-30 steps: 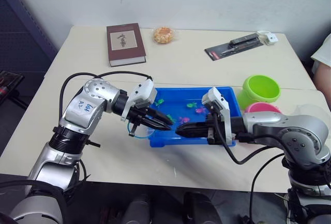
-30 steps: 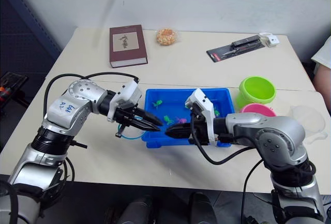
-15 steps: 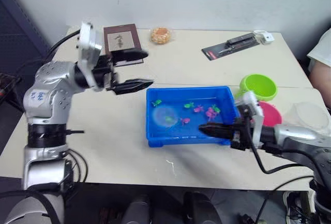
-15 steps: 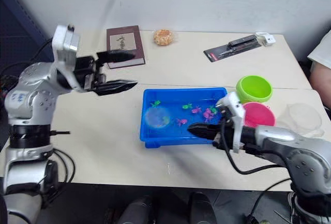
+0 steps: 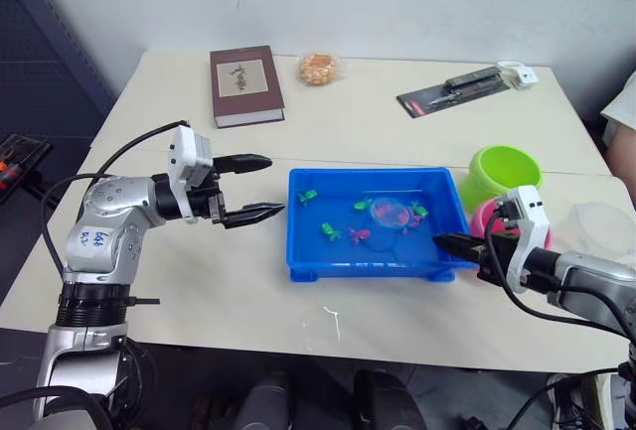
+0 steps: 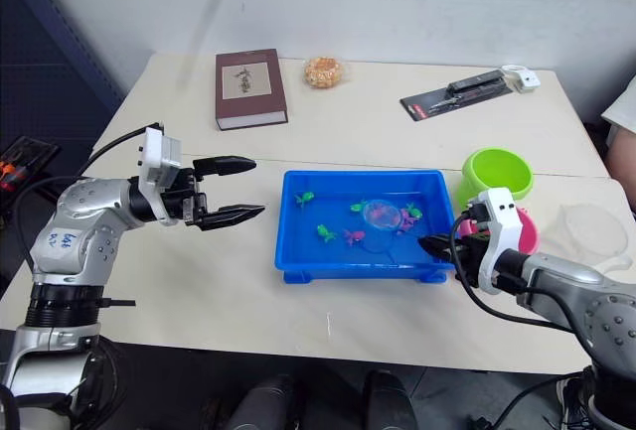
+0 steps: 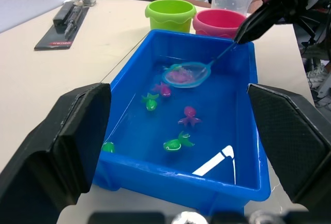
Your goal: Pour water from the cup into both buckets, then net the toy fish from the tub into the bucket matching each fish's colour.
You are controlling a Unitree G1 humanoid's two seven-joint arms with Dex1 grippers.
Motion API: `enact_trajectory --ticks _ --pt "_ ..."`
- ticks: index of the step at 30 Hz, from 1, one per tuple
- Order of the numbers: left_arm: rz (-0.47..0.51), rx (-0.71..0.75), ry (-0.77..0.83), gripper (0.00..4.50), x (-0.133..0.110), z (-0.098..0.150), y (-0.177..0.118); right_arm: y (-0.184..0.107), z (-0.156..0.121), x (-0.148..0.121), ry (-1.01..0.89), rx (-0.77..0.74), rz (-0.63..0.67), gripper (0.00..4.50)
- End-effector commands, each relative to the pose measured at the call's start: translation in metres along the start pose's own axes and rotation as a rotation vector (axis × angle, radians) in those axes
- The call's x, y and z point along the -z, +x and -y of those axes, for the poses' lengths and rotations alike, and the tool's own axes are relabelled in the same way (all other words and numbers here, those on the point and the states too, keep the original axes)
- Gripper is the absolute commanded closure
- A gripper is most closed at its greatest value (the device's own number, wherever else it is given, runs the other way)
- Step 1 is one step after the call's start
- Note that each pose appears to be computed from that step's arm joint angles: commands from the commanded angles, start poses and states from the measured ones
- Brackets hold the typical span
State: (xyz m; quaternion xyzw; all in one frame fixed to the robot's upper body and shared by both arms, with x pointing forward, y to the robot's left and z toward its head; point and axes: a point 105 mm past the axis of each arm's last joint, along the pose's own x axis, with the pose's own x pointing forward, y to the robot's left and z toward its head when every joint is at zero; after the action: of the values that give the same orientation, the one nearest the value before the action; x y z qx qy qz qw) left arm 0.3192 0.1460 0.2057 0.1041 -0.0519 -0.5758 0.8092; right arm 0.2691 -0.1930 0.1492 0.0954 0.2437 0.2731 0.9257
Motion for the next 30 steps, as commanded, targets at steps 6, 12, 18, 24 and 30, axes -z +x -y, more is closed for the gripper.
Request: enact_trajectory --ticks 6,12,18,24,30 --pt "0.014 0.027 0.027 0.01 -0.007 0.008 0.003 -0.013 -0.011 -0.009 -0.069 -0.073 -0.001 4.50" --pt "0.013 0.038 0.024 0.01 -0.005 0.010 0.006 -0.008 -0.006 -0.019 -0.072 -0.047 0.049 4.50" --pt "0.009 0.045 0.022 0.01 -0.004 0.012 0.007 0.001 0.015 -0.019 -0.016 0.048 0.067 4.50" --pt "0.010 0.047 0.025 0.01 -0.004 0.012 0.009 0.009 0.025 -0.004 0.049 0.048 0.010 4.50" --pt "0.001 0.034 0.029 0.01 -0.005 0.011 0.003 0.014 0.010 0.009 0.106 -0.053 -0.056 4.50"
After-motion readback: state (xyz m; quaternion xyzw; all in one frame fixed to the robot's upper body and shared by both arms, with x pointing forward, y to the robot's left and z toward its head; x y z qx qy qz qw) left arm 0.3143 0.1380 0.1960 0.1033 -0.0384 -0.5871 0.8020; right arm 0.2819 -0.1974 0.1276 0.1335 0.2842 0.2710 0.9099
